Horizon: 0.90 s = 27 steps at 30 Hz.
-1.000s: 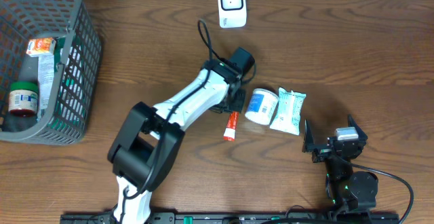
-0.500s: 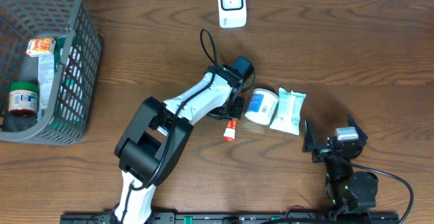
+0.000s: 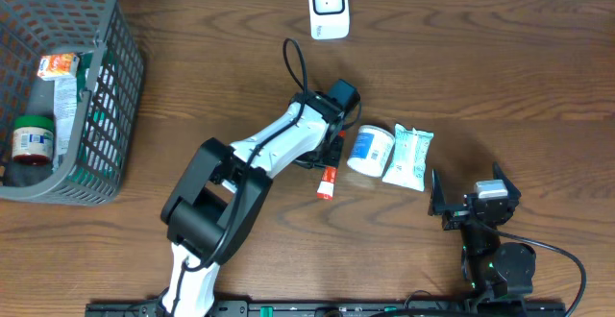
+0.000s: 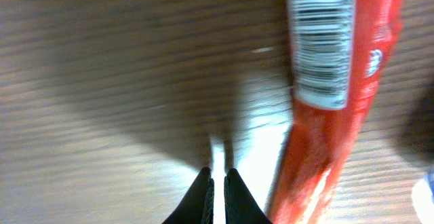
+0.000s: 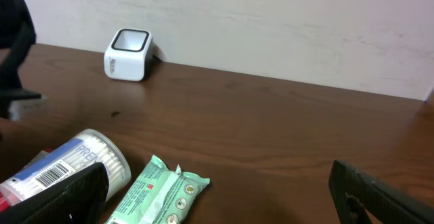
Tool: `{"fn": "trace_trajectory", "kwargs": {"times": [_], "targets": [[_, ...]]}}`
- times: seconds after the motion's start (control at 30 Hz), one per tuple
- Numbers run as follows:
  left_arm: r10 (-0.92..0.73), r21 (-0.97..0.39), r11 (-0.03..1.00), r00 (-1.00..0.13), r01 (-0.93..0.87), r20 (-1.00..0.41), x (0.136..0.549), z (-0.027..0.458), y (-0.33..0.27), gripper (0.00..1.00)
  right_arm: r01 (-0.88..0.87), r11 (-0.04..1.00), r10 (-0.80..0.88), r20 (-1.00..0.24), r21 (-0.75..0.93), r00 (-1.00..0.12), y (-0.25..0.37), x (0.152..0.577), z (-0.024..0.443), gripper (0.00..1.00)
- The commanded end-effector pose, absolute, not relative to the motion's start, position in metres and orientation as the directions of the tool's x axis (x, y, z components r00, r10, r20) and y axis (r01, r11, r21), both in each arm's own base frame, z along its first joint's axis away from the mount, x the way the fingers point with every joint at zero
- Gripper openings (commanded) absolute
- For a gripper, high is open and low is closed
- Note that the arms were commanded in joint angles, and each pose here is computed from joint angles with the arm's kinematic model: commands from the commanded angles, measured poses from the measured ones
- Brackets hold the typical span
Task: Scan the item barcode
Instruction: 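Release the red sachet onto the table left of the swab tub, then reach into the basket and grasp the green-capped jar with the left gripper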
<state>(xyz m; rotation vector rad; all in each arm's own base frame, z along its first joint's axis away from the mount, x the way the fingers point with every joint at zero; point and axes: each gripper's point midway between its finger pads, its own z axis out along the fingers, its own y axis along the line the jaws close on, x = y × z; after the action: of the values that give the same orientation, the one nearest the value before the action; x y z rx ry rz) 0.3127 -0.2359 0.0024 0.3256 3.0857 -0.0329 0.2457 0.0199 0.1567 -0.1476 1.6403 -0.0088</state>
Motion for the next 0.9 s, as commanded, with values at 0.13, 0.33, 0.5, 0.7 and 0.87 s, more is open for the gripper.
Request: {"fn": "trace_trajectory", "kwargs": {"times": [0.13, 0.33, 0.5, 0.7, 0.87], "targets": [[0.141, 0.053, 0.99, -0.94, 0.131, -0.31, 0.346, 0.106, -0.2, 0.08, -0.094, 0.99, -0.108, -0.992, -0.101, -0.067, 0.021, 0.245, 0.156, 0.99], [-0.015, -0.036, 0.999, -0.86, 0.005, -0.509, 0.364, 0.2, -0.145, 0.08, -0.094, 0.99, -0.108, -0.992, -0.101, -0.067, 0.021, 0.245, 0.156, 0.99], [-0.234, -0.12, 0.97, -0.677, -0.211, -0.697, 0.368, 0.286, -0.048, 0.29, -0.094, 0.99, -0.108, -0.992, -0.101, -0.067, 0.021, 0.245, 0.156, 0.99], [-0.4, -0.199, 0.881, -0.45, -0.43, -0.799, 0.354, 0.34, 0.05, 0.45, -0.094, 0.99, -0.108, -0.992, -0.101, -0.066, 0.021, 0.245, 0.156, 0.99], [-0.475, -0.212, 0.78, -0.337, -0.588, -0.813, 0.343, 0.345, 0.12, 0.51, -0.094, 0.99, -0.107, -0.992, -0.101, -0.067, 0.021, 0.245, 0.156, 0.99]]}}
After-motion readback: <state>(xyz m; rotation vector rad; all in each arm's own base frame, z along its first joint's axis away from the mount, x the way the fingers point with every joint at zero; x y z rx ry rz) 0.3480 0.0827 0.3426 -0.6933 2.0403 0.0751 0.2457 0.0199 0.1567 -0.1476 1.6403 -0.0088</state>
